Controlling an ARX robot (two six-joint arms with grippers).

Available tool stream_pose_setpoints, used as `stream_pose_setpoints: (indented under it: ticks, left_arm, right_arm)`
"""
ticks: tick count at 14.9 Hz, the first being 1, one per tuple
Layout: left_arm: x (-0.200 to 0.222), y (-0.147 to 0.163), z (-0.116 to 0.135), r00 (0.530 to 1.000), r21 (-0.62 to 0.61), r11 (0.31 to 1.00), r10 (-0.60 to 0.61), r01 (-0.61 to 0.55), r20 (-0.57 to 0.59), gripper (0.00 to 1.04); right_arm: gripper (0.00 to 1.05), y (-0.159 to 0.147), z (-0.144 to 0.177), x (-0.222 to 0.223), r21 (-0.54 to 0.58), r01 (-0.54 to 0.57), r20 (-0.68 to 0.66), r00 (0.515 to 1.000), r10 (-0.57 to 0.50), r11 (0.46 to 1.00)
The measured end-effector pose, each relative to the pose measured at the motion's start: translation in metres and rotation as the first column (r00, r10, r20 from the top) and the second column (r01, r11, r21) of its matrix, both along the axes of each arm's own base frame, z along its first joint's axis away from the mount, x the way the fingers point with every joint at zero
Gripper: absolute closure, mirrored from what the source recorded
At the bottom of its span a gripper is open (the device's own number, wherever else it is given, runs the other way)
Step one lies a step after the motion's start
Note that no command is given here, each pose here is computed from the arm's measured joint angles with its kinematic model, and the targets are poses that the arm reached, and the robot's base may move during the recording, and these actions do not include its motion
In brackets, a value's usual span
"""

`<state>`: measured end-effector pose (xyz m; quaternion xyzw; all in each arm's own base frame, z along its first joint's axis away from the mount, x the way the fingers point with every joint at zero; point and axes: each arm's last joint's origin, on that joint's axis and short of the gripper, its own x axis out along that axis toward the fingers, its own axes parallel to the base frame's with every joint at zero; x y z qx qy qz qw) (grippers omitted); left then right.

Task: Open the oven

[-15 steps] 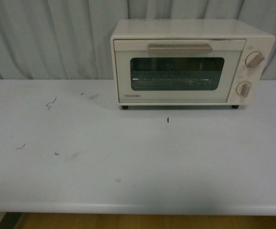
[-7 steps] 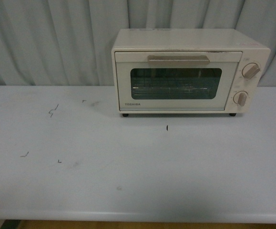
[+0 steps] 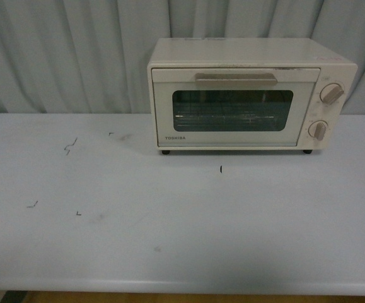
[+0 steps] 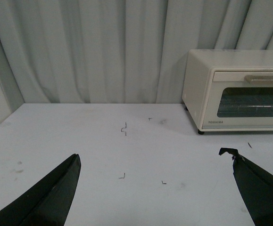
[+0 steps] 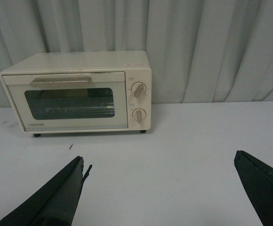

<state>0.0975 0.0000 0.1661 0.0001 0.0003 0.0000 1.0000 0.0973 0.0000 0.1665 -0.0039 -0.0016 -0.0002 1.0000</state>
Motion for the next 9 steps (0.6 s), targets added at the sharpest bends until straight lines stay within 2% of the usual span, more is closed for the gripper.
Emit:
stream_pose_setpoints:
  ticks: [9]
  left_arm:
    - [0.0,0.0,0.0001,1.0,0.0,1.0,0.0,0.0,0.001,0.07]
  right_arm:
    - [0.06,0.0,0.0002,0.0,0.0,0.0,0.002,1.0,0.0,1.0]
